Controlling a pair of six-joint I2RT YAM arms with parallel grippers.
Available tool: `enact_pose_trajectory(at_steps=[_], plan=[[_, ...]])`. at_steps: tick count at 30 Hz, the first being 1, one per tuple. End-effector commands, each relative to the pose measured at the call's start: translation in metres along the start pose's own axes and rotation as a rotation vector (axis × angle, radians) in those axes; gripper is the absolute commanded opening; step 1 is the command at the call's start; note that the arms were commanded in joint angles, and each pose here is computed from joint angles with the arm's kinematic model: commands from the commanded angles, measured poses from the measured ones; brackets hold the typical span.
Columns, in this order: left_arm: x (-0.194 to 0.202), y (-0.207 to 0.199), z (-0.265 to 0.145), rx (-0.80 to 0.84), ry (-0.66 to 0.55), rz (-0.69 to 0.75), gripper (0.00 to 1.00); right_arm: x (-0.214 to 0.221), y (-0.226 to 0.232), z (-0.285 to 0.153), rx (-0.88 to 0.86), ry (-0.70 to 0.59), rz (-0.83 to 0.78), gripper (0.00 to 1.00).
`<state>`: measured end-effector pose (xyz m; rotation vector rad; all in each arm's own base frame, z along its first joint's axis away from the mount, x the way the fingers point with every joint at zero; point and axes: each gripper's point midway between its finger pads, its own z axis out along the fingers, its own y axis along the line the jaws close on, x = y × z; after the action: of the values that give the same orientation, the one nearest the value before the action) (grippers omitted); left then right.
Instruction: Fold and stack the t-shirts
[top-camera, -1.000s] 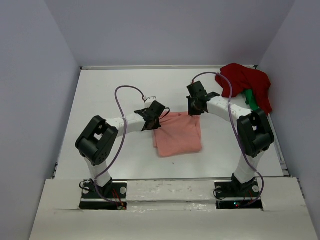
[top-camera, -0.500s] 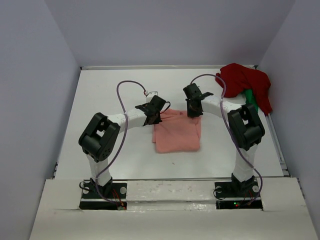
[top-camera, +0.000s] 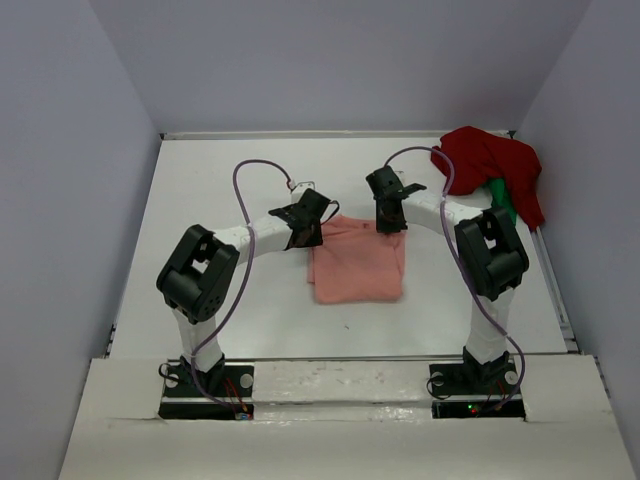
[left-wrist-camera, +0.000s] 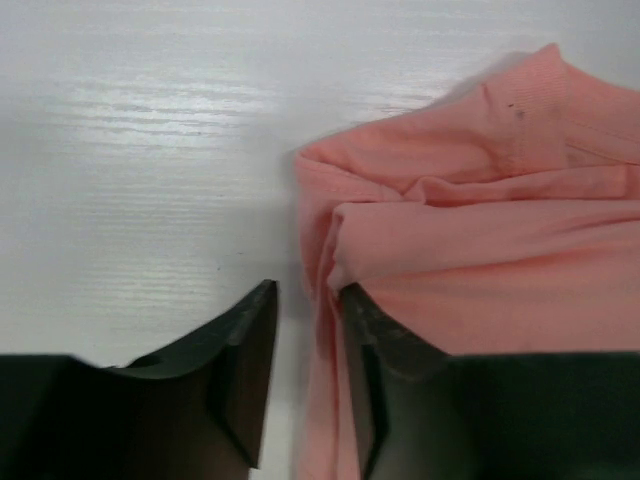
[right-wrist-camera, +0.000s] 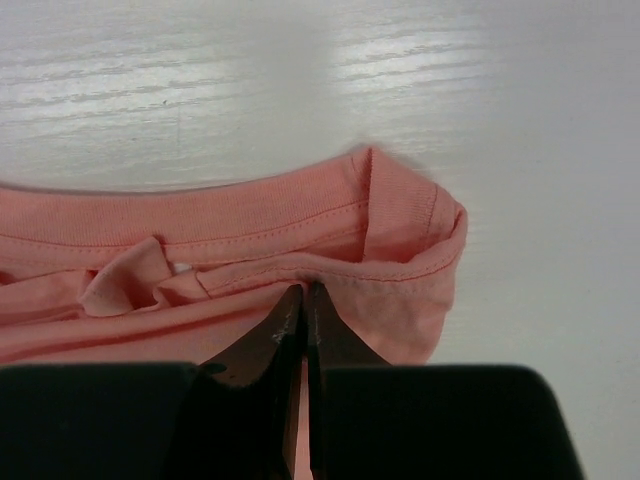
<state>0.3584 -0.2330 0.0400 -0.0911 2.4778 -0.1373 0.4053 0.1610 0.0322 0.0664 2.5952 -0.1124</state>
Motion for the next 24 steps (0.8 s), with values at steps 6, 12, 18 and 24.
enact_pose_trajectory(at_steps=[6,12,18,24], plan=[[-0.031,0.017,-0.028,-0.067,-0.077,-0.026,0.66,-0.036,-0.023,-0.032,0.081,-0.099,-0.003,0.25],[-0.046,0.023,-0.045,-0.095,-0.119,-0.047,0.66,-0.062,-0.021,-0.062,0.056,-0.169,-0.030,0.32],[-0.049,0.030,-0.064,-0.091,-0.142,-0.063,0.67,-0.070,-0.027,-0.098,0.057,-0.218,-0.035,0.32],[-0.031,0.036,-0.082,-0.026,-0.130,-0.089,0.66,-0.026,-0.001,-0.106,-0.127,-0.148,-0.054,0.09]])
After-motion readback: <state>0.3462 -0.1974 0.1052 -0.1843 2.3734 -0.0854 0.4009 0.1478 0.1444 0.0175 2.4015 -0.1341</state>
